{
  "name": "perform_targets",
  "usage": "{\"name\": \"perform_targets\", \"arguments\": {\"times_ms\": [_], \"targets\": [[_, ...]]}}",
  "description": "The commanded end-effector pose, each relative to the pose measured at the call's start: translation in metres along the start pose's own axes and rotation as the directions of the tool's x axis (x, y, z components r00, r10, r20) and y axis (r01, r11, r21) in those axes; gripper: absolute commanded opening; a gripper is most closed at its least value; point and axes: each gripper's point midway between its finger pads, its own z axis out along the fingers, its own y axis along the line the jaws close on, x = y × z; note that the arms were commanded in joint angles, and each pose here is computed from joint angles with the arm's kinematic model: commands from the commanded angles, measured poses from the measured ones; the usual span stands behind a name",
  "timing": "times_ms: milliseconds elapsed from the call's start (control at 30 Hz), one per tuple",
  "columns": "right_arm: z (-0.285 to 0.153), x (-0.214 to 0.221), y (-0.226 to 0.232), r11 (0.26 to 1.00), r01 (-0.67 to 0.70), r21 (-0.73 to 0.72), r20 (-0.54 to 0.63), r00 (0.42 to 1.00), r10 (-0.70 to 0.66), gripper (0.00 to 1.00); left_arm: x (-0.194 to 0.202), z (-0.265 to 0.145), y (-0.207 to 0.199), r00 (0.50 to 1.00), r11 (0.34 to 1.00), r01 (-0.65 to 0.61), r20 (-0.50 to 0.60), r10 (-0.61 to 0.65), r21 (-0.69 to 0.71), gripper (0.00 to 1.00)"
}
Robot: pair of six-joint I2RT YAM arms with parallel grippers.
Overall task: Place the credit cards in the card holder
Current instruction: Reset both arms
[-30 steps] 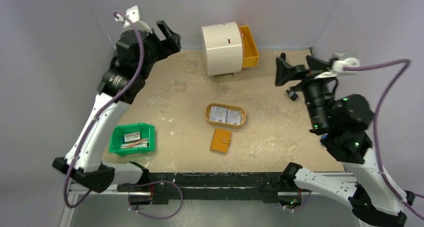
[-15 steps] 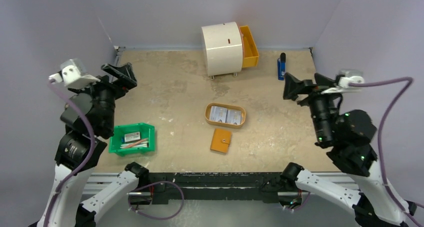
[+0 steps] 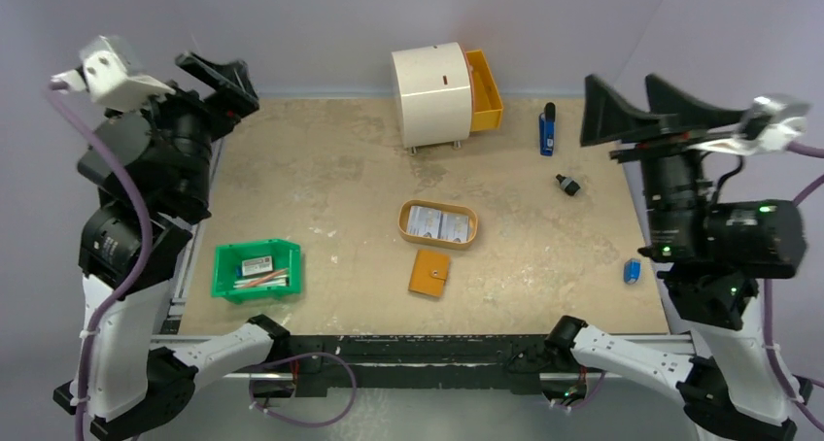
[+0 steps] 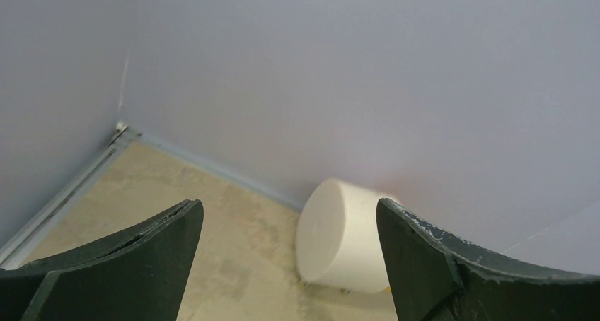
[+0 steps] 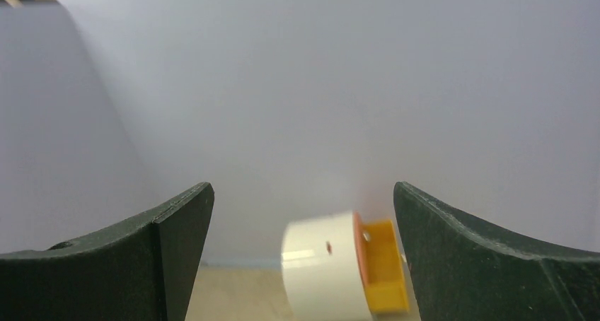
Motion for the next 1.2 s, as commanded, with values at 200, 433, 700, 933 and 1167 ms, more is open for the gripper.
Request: {"name": "perform_targets", "arguments": {"times_ms": [200,433,700,933,1167], "targets": [[0.014,-0.114,0.041,0.977,-0.076,-0.201,0.267,0.955,0.129,0.99,-0.057,0.002,-0.055,0.989,0.979,0.113,0.073,-0.126,0.167,0.92],[0.026,-0.053,0.003,0.993,-0.095,0.073,0.170,0.982,0.082,0.99,-0.028,0.007,-0.062,0.993,0.972,0.106,0.029,-0.115,0.210,0.93],[0.024,-0.014,-0.014,0.976,-0.106,0.189,0.104,0.991,0.087,0.99,-0.017,0.006,-0.061,0.994,0.970,0.101,0.005,-0.105,0.219,0.93],[0.021,-0.011,-0.010,0.983,-0.095,0.157,0.087,0.993,0.082,0.99,-0.014,0.003,-0.055,0.993,0.971,0.112,0.006,-0.116,0.212,0.93],[0.012,-0.017,0.010,0.993,-0.120,-0.003,0.102,0.988,0.120,0.99,-0.018,-0.002,-0.054,0.991,0.966,0.124,0.015,-0.131,0.227,0.94]]}}
